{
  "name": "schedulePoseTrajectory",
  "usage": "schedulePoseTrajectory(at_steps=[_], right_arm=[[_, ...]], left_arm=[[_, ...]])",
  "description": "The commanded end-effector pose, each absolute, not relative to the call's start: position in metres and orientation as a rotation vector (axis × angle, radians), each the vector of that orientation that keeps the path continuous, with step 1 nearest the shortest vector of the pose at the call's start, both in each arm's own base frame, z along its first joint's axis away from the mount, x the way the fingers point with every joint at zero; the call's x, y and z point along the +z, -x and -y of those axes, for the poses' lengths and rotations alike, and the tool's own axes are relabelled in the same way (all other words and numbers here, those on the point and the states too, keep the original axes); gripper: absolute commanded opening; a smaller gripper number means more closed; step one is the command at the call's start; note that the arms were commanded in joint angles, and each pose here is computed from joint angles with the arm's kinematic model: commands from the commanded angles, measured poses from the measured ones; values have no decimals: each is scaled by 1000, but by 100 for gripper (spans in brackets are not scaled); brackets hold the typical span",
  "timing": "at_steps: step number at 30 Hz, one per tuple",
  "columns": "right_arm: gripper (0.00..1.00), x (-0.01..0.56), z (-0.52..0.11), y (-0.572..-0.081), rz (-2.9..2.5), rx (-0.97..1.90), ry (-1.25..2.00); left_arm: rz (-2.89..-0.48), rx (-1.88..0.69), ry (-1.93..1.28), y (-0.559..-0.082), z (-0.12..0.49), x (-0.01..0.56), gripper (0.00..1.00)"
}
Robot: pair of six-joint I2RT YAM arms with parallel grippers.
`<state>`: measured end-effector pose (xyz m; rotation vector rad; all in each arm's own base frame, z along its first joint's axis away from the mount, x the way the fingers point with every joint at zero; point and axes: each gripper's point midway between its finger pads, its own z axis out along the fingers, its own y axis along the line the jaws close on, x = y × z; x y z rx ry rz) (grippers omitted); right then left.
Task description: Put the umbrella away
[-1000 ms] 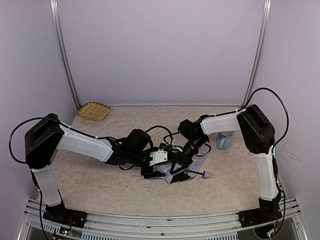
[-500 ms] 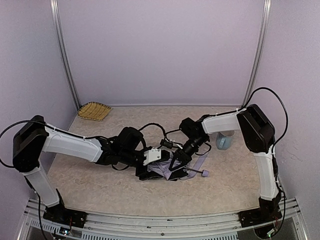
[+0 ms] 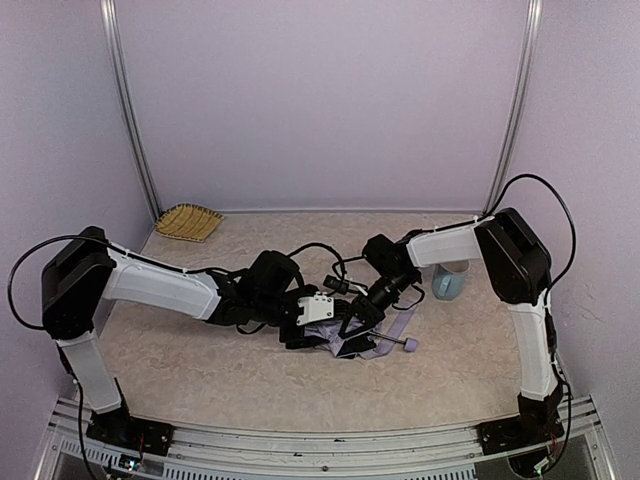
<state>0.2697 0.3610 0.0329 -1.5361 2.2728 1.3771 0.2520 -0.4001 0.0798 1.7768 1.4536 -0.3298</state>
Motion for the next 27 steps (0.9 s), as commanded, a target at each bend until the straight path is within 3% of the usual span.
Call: schedulePoseTrajectory(at_steps=[1, 7, 10, 19, 22, 27], right_arm=[[11, -11, -341, -269, -2339, 1259, 1605], [13, -15, -342, -272, -2342, 1263, 1602], [19, -10, -345, -279, -2340, 1253, 1578], [51, 17, -343, -311, -2353, 1170, 1384], [67, 22, -331, -315, -2401, 1147, 1302], [75, 36, -317, -313, -2417, 1096, 1218]], left_arm=[[-1451, -270, -1843, -275, 399, 56, 80], [-1647, -309, -1963, -258, 380, -5, 79], [-1738, -308, -1991, -253, 372, -24, 76], [-1877, -396, -2063, -219, 367, -53, 68], [-1902, -400, -2065, -213, 367, -58, 68], [-1936, -377, -2073, -209, 366, -68, 68]])
